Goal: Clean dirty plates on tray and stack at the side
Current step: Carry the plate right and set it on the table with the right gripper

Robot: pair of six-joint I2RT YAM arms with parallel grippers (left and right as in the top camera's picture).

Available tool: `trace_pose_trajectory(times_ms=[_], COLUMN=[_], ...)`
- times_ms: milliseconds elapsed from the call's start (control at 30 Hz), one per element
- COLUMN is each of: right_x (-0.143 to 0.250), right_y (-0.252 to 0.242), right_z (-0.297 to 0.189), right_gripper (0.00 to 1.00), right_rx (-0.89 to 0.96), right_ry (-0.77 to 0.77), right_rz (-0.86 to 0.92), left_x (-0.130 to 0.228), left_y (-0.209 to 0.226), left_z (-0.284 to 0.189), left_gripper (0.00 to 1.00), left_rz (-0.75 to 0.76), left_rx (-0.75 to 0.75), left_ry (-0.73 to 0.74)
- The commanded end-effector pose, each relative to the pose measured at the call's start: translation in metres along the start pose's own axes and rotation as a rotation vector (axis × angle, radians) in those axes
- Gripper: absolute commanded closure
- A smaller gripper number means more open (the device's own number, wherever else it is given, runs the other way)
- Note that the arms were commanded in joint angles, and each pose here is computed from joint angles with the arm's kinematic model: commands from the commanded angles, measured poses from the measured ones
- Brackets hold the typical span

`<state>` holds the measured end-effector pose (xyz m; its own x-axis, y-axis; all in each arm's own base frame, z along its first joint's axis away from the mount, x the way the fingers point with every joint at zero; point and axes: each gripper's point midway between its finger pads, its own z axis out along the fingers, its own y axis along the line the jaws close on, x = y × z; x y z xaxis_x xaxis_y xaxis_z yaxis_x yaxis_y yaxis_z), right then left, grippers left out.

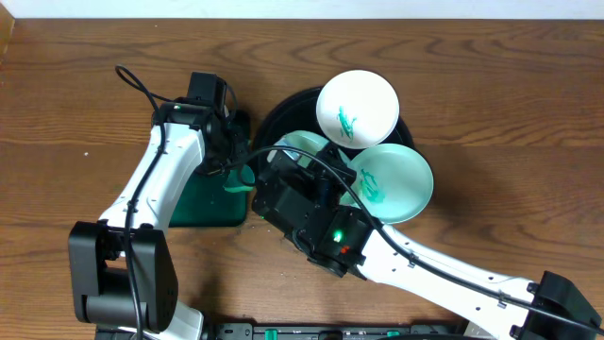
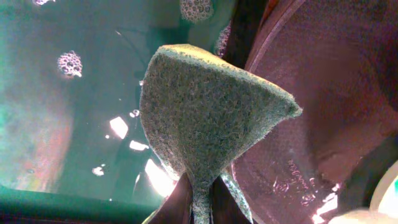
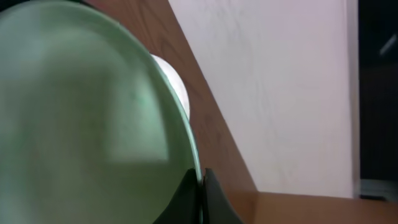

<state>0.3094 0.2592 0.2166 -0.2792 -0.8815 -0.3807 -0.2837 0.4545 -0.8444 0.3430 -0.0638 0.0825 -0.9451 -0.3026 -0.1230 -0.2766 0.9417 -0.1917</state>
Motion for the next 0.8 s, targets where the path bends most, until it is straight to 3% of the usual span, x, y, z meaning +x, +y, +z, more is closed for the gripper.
trace_pose_trajectory(times_ms=[0, 767], right_x=[-0.001, 0.005], right_y=[-0.027, -0.016], right_z=[-0.013, -0.018], right_gripper=[0.99, 0.99], right_rx=[0.057, -0.127], right_ry=[-0.012, 0.007], right_rz=[0.087, 0.248], left_x=[0.0, 0.001], left_y=[0.003, 0.004], left_z=[-0.001, -0.001], left_gripper=[0.92, 0.93], left_rz=[0.008, 0.008], left_rx=[-0.011, -0.013], left_ry=[0.0, 0.004])
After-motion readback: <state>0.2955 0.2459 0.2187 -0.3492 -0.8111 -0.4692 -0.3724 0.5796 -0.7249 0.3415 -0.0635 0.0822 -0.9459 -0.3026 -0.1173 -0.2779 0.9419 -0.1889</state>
